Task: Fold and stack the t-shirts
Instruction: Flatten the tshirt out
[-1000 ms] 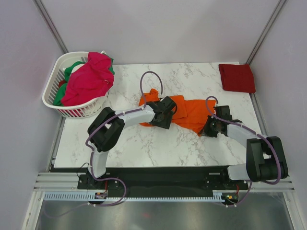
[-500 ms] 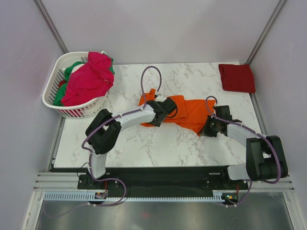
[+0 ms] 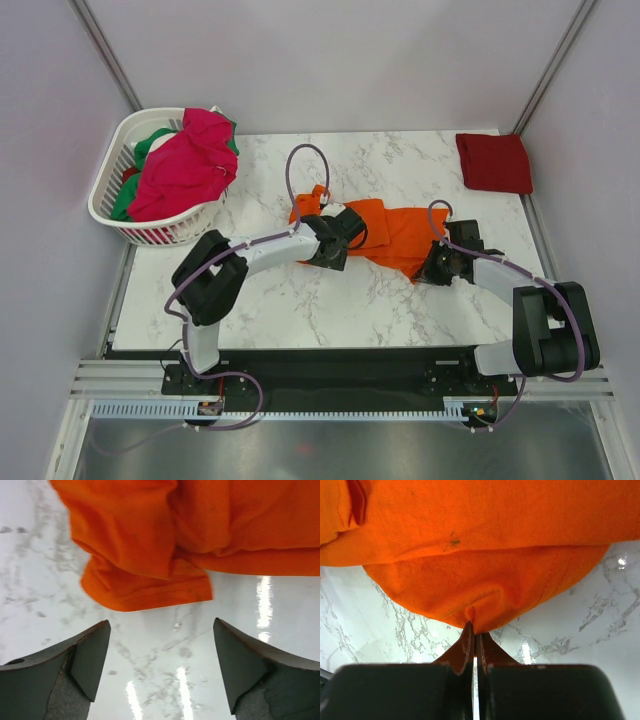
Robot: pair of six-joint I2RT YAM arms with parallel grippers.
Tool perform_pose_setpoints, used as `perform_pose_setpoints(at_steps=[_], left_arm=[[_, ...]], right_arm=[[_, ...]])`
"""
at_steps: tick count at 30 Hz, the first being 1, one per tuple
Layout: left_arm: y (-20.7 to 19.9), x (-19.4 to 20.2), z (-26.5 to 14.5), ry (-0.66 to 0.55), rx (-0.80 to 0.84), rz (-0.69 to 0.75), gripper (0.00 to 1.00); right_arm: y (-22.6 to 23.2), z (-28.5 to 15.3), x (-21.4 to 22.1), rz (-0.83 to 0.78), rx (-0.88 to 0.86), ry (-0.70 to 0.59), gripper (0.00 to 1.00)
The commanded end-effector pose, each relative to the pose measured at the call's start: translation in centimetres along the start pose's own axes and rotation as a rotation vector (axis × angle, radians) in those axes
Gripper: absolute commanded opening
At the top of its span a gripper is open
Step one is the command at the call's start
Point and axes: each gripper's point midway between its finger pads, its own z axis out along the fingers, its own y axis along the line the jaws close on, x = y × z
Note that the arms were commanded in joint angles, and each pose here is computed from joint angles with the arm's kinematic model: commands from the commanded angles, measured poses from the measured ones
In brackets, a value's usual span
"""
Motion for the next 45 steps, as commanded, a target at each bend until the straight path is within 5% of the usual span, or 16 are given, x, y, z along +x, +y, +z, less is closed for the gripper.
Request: perform_pose_setpoints(at_steps=[1,7,23,39,45], left_arm=[[-5.6,-3.2,-2.3,-0.1,0.325,-0.187,0.93],[-7.4,-4.0,-3.0,-0.142,0.491,-0.216,0.95],[-4.4,-3.4,-0.6,-0.15,0.31,-0.224,0.78],[-3.7,-0.4,2.9,-0.078,0.183,-0.174,0.74],[-3.3,-0.1,3.1,-0.076,0.163,-0.168,0.62]], right_arm=[[-1.0,0.5,1.2,-0.014,0.025,0.036,0.0],[-0.9,0.5,1.2,-0.014,0.017,0.038,0.0],[-0.8,0.6,1.2,-0.014,0.013,0.04,0.0],[-0.9,0.7,1.3,-0.014,0.012,0.046,0.0],[-0.9,0.7,1.3,-0.014,0.013,0.047,0.0]])
